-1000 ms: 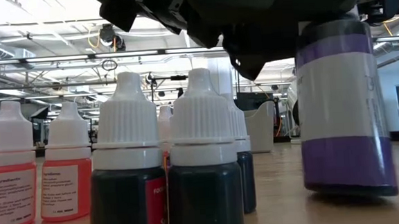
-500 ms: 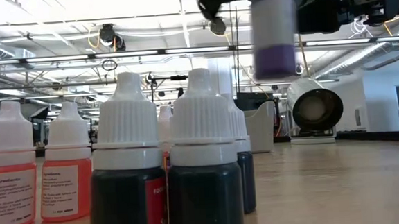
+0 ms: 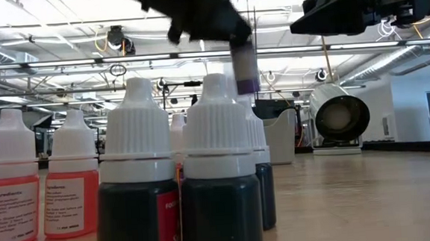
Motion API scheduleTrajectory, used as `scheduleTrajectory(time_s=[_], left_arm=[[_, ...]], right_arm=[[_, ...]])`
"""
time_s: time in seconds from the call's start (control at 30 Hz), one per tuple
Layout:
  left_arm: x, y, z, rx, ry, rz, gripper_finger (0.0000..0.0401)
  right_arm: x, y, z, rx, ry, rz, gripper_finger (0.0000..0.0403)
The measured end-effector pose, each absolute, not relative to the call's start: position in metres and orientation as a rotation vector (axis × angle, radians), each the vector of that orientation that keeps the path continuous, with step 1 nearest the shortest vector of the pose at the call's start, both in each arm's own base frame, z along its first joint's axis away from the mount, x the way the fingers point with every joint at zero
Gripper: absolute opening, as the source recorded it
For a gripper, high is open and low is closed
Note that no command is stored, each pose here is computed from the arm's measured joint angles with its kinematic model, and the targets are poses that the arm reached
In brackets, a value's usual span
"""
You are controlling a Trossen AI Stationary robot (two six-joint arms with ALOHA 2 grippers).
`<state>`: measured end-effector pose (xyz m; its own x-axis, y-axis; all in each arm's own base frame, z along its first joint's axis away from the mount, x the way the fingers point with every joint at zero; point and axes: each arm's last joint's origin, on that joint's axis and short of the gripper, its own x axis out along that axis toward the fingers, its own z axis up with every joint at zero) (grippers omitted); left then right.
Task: Pick & Place food coloring
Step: Put the large violet food coloring bottle into the gray bin
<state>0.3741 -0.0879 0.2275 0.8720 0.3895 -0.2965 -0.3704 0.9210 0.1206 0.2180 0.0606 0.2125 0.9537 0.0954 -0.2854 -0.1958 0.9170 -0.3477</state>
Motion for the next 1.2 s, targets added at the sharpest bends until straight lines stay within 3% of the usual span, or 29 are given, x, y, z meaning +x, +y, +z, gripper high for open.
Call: scheduleTrajectory(time_s=[0.83,1.2], left_arm=[[0.368,-0.059,0.207,0.029,0.414,0.613,0.0122],[0.377,-0.056,0.177,0.053,0.476,0.63,0.0122]], right_arm=[[0.218,0.061,0.214,-0.383,0.254,0.149,0.0002],[0.218,0.06,0.214,-0.38,0.255,0.149,0.0002]])
